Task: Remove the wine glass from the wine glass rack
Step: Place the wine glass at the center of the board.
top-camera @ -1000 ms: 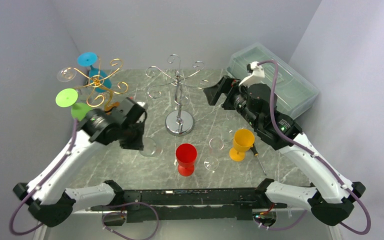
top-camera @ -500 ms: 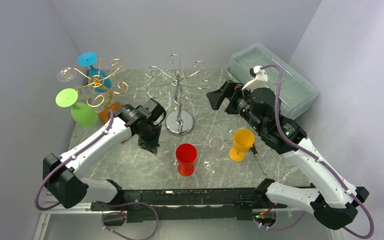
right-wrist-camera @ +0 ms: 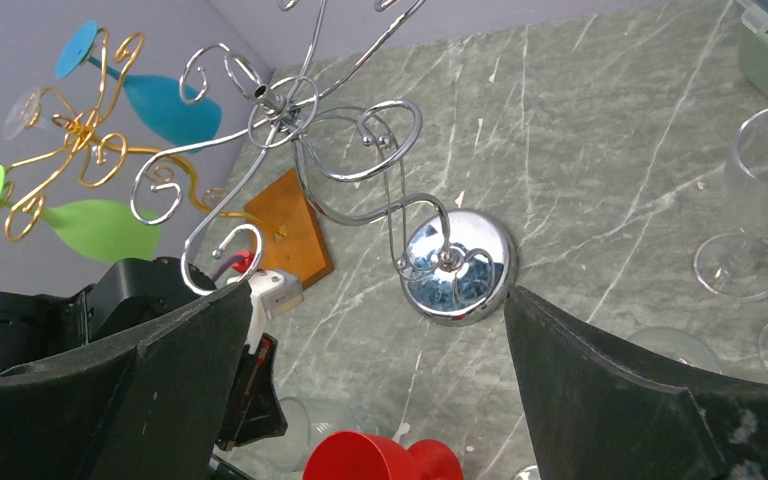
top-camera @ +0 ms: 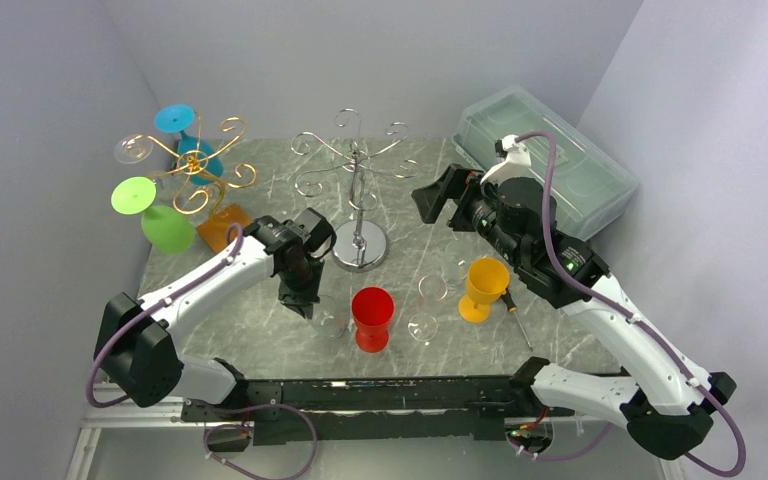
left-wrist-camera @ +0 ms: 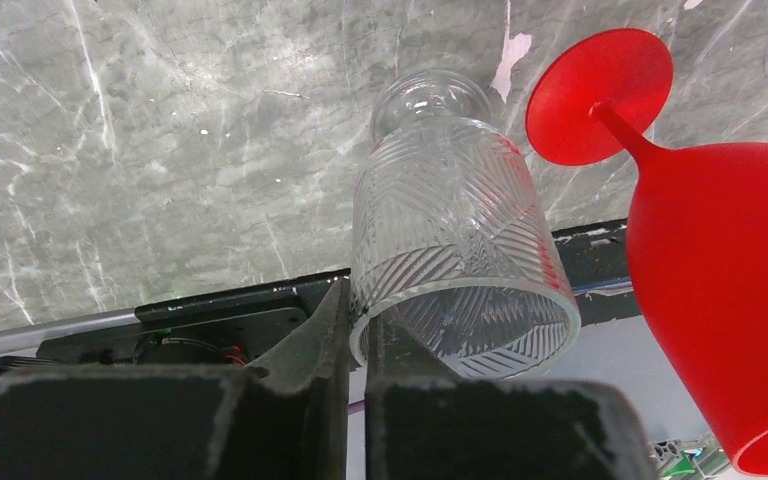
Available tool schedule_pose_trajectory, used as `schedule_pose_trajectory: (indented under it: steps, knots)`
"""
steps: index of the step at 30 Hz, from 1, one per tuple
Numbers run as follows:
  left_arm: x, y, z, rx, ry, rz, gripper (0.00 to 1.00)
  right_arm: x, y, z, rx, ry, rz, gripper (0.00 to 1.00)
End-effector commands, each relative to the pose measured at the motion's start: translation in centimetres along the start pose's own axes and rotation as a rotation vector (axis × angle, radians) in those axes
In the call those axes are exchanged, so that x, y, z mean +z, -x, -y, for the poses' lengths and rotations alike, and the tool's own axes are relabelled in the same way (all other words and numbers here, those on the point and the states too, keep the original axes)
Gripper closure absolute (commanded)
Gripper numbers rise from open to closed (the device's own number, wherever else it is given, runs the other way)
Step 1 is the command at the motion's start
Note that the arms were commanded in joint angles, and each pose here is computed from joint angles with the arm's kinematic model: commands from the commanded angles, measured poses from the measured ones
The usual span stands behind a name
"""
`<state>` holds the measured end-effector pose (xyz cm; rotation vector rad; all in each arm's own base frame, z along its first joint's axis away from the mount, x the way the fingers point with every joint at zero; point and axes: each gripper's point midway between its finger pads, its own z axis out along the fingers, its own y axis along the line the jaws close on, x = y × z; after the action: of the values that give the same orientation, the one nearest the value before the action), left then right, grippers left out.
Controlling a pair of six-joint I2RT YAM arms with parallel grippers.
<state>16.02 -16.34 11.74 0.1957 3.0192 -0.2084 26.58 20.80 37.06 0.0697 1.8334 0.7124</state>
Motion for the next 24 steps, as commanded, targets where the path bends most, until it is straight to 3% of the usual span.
schedule_pose_trajectory:
  steps: [1,15,24]
  knots:
    - [0.1,0.6,0.5,0.012,-0.026,0.017,0.88,0.0,0.3,-0.3,0.004,0.016,0.007,0.00]
    - [-0.5,0.9,0.1,0.012,-0.006,0.047,0.58,0.2,0.0,-0.3,0.012,0.019,0.004,0.00]
    - [-3.1,1.4,0.0,-0.009,-0.022,0.132,0.46,0.3,0.1,-0.4,0.016,0.021,0.004,0.00]
